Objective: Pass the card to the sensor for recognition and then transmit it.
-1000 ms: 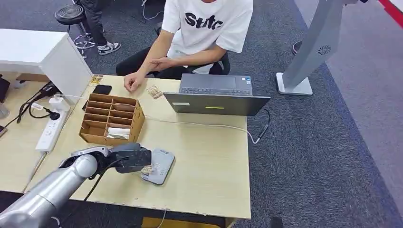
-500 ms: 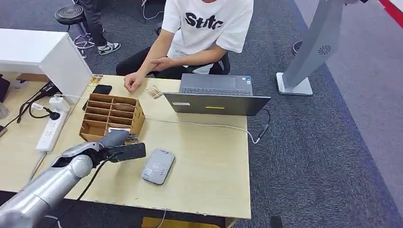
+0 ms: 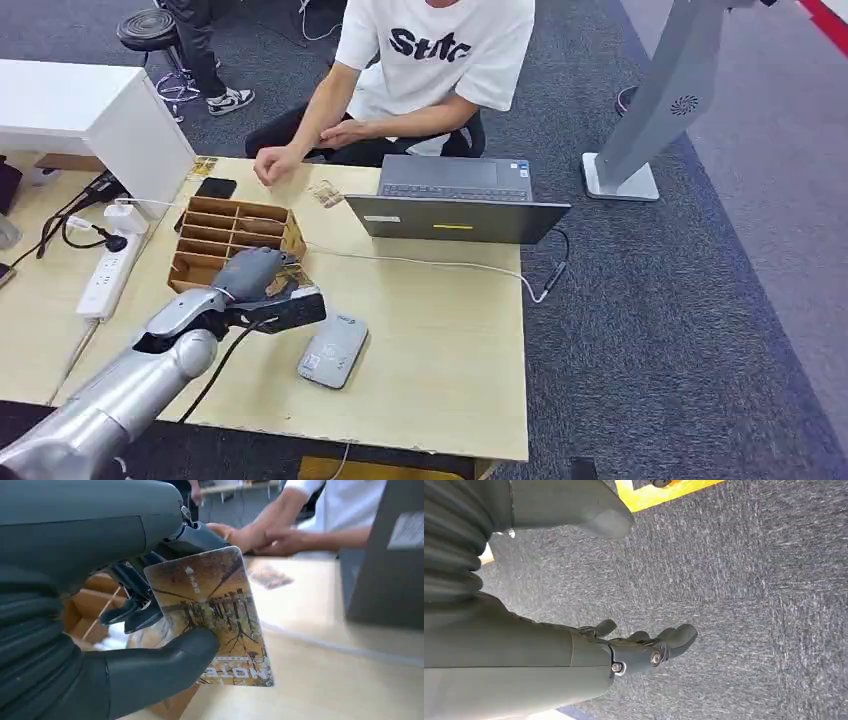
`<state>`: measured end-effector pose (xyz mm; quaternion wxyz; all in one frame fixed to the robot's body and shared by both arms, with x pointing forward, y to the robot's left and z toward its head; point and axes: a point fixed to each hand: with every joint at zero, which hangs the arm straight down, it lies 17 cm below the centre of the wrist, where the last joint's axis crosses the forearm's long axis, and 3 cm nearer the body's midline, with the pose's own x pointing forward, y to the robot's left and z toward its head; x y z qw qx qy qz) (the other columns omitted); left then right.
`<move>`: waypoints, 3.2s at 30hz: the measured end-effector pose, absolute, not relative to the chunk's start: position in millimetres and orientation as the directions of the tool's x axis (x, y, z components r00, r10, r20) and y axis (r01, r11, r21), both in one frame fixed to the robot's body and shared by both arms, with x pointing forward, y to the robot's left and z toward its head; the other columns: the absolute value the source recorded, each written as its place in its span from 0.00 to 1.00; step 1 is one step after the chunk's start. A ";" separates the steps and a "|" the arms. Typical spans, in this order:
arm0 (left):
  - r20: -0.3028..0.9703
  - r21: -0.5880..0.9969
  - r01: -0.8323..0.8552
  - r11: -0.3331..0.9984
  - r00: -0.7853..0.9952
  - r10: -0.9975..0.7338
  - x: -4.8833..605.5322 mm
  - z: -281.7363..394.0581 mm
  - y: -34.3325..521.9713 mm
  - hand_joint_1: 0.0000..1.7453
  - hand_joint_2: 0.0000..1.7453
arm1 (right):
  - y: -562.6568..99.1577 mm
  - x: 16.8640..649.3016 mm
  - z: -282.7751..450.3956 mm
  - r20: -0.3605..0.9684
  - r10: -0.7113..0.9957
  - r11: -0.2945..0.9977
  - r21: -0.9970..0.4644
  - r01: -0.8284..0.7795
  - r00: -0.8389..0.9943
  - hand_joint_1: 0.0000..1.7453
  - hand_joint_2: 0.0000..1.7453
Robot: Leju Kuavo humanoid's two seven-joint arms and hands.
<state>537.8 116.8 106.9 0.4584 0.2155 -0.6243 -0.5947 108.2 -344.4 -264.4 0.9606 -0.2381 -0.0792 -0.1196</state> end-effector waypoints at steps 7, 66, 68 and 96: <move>0.365 0.931 0.193 0.310 -0.515 -0.775 547.4 163.0 94.1 1.00 1.00 | -342.8 101.7 -265.6 0.201 -0.187 0.860 -0.440 0.259 0.962 0.00 1.00; 0.077 0.939 -0.312 0.146 -0.223 -0.972 645.2 335.6 213.2 0.00 1.00 | -341.5 104.8 -265.0 0.190 -0.151 0.866 -0.447 0.223 0.970 0.00 1.00; 0.083 0.937 -0.313 0.153 -0.227 -0.970 645.1 335.4 210.9 0.00 1.00 | -341.5 105.3 -264.9 0.191 -0.152 0.866 -0.447 0.223 0.970 0.00 1.00; 0.163 0.950 -0.190 0.249 -0.380 -0.911 623.2 297.9 157.5 0.00 1.00 | -343.5 94.9 -266.6 0.189 -0.196 0.857 -0.443 0.262 0.962 0.00 1.00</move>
